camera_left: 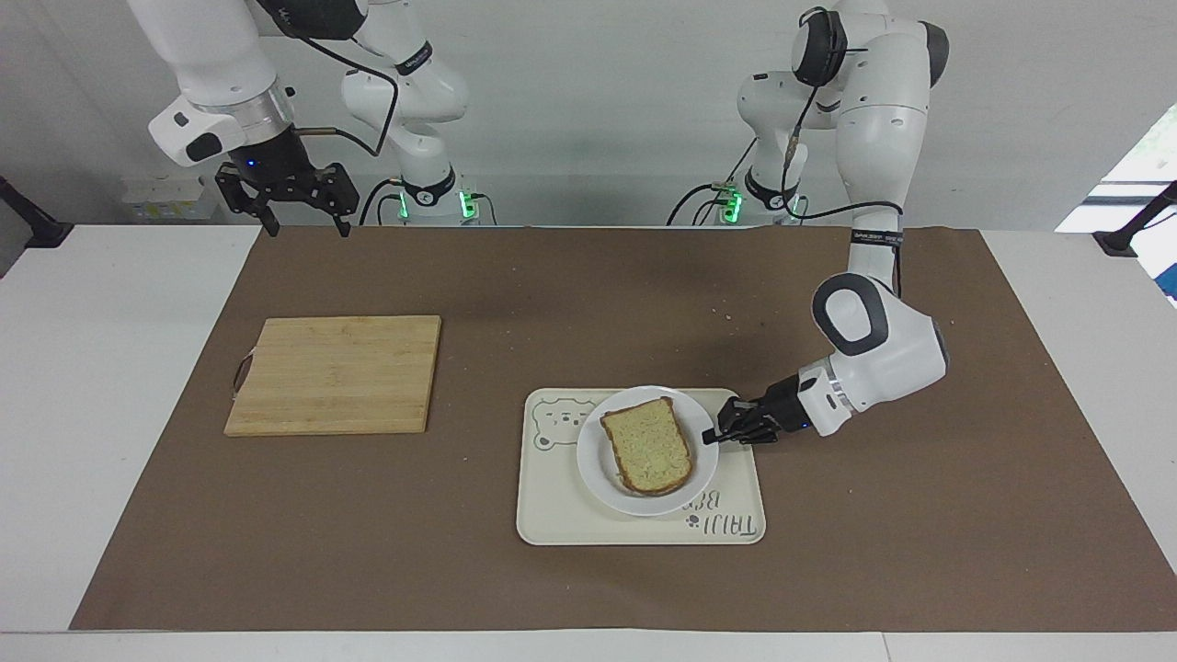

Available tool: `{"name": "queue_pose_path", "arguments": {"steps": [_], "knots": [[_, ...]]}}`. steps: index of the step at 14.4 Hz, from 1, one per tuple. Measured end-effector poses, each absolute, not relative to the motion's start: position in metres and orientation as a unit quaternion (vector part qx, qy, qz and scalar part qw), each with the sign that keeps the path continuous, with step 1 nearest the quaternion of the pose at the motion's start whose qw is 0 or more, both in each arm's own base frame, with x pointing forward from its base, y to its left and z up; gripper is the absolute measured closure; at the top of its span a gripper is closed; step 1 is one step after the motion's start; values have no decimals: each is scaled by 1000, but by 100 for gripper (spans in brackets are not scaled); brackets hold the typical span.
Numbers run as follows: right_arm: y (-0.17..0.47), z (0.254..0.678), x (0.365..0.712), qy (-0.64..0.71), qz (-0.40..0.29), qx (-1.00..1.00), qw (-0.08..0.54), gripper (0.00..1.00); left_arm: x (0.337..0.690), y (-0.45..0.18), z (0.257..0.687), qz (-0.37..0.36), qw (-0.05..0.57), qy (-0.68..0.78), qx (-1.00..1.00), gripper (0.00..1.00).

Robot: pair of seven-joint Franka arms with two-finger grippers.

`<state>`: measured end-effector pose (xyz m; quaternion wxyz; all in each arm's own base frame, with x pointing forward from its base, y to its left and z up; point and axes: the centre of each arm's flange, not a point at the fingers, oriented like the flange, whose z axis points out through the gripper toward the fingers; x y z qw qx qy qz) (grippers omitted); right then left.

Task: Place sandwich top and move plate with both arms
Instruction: 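Slide the plate with the left gripper onto the bear tray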

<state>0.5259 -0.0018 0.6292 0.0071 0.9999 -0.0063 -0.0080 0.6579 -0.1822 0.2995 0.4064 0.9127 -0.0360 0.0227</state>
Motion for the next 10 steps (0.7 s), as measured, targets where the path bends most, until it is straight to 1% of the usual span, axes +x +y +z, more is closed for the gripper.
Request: {"name": "queue_pose_path", "arguments": {"steps": [5, 6, 7, 8, 10], "knots": [[-2, 629, 526, -6, -8, 1000, 7, 0, 649, -192, 292, 9, 404, -39, 914, 95], [-2, 629, 526, -6, -8, 1000, 7, 0, 649, -190, 290, 6, 399, -39, 916, 88], [-2, 629, 526, -6, -8, 1000, 7, 0, 648, -186, 288, 4, 394, -37, 918, 88], [-2, 629, 526, -6, -8, 1000, 7, 0, 649, -183, 287, 4, 389, -37, 921, 82], [-2, 629, 526, -6, -8, 1000, 7, 0, 651, -174, 293, 8, 365, -52, 930, 59]]}}
